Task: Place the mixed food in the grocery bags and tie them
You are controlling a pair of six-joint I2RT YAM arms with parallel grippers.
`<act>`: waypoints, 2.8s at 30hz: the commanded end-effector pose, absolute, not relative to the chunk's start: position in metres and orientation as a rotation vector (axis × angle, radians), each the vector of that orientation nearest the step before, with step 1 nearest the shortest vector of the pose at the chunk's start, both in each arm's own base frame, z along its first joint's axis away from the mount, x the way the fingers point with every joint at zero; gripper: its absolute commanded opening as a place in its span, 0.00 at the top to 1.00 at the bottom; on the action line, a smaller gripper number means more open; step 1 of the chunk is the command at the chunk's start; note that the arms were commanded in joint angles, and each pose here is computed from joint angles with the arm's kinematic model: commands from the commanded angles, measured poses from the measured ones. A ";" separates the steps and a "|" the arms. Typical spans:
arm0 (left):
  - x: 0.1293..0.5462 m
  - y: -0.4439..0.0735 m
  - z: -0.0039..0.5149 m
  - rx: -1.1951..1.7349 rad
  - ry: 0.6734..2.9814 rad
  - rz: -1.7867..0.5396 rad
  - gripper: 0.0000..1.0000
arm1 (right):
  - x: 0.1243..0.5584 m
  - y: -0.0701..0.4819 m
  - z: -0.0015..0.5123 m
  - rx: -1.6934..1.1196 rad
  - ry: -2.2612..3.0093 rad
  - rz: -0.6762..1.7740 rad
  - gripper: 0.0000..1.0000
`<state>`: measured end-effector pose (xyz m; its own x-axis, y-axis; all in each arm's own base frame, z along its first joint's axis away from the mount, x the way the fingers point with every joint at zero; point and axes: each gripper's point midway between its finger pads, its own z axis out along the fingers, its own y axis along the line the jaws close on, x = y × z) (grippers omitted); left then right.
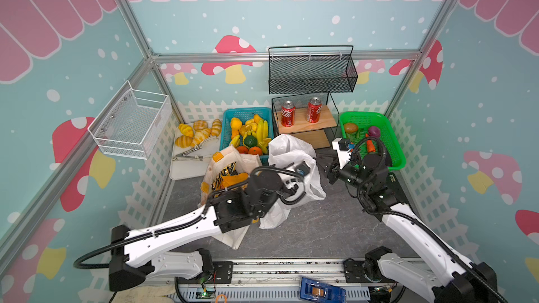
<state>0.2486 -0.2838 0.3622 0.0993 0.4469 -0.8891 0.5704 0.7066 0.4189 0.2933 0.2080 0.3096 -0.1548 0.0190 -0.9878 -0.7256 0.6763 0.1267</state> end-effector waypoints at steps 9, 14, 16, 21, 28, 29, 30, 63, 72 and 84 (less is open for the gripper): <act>0.225 -0.258 0.352 0.705 1.507 -0.795 1.00 | 0.293 0.238 0.300 -0.832 1.516 0.338 0.38; 0.223 -0.253 0.345 0.704 1.498 -0.802 1.00 | 0.311 0.254 0.295 -0.945 1.522 0.257 0.27; 0.225 -0.251 0.342 0.697 1.505 -0.793 1.00 | 0.316 0.260 0.284 -1.005 1.562 0.245 0.21; 0.228 -0.247 0.339 0.684 1.517 -0.772 1.00 | 0.332 0.252 0.250 -1.005 1.691 0.148 0.09; 0.231 -0.249 0.338 0.683 1.515 -0.786 1.00 | 0.363 0.262 0.220 -0.889 1.839 0.186 0.19; 0.231 -0.249 0.340 0.681 1.513 -0.792 1.00 | 0.365 0.262 0.220 -0.861 1.854 0.206 0.32; 0.231 -0.251 0.342 0.680 1.509 -0.798 1.00 | 0.366 0.258 0.220 -0.824 1.871 0.221 0.46; 0.337 -0.278 0.363 0.465 1.527 -0.944 1.00 | 0.296 0.174 0.330 -0.637 1.666 0.038 0.29; 0.342 -0.260 0.362 0.361 1.561 -0.993 1.00 | 0.301 0.225 0.288 -1.084 1.711 0.017 0.32; 0.345 -0.248 0.356 0.312 1.581 -1.025 1.00 | 0.334 0.219 0.244 -1.336 1.696 -0.314 0.32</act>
